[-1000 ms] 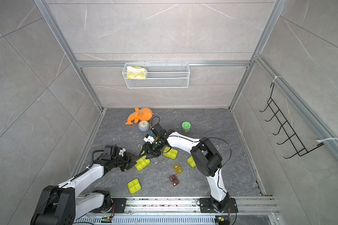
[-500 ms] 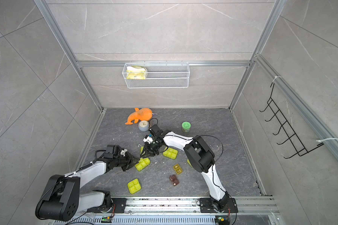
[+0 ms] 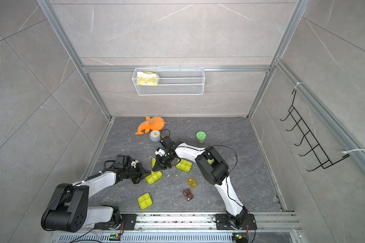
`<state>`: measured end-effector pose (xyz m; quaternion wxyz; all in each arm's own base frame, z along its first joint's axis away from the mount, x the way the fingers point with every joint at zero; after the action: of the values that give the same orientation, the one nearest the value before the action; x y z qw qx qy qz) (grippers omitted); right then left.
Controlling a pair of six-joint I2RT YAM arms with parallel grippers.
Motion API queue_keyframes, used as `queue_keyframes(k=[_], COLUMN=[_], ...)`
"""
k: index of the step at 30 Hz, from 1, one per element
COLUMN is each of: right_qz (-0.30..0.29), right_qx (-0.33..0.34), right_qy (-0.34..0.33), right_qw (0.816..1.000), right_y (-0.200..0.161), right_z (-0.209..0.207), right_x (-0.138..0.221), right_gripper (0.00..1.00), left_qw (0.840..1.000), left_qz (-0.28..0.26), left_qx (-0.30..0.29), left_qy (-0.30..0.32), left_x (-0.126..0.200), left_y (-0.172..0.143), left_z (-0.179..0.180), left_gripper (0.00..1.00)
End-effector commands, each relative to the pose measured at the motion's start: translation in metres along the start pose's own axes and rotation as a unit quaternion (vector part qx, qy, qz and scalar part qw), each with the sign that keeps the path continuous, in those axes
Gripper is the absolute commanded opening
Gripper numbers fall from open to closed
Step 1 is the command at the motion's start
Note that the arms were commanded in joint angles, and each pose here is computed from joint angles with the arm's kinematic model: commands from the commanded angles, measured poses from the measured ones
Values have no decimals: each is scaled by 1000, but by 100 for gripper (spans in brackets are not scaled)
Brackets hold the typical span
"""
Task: Close pillboxes
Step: Close the lid on the pillbox.
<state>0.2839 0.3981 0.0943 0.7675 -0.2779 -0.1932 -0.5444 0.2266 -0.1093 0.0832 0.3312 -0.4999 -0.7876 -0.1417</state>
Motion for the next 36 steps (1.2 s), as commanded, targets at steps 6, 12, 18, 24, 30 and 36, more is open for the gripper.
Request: queue_keyframes(k=[6,12,18,24,30,36], right_qz=[-2,0,3,9,11,12], right_qx=[-6,-10,-17,-23,-28,-28], right_qy=[-5,-10,-17,-32,-50,-65], right_qw=[1000,1000,1000,999,998,997], right_y=[5,7,8,6,4,7], right_z=[-3,-7,-14,-25,-34,-35], right_x=[-8,-13,-17,-21,-21,-20], right_gripper=[11,10,9,8,7,7], left_qw=[1000,1000,1000,1000,999,998], left_qz=[12,12,12,15,19,22], left_qx=[-16,-18,-15,-13,-5,-1], left_qy=[2,10,13,20,34,57], left_x=[3,5,6,6,4,5], left_y=[0,-2,-5,-6,-9,-12], left_z=[-3,-1,3,8,18,26], left_gripper=[0,0,0,0,0,0])
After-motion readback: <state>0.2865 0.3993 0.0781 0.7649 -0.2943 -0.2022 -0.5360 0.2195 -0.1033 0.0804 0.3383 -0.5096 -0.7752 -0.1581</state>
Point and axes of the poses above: each gripper's point midway between its finger pads, its own x axis back along the fingers, its own z axis along the line the jaws close on, y = z × x, the point moved 6 cm from there along x, back along the fingers, and after that the axes turned 6 degrees about -x, right-handed, at the moved point
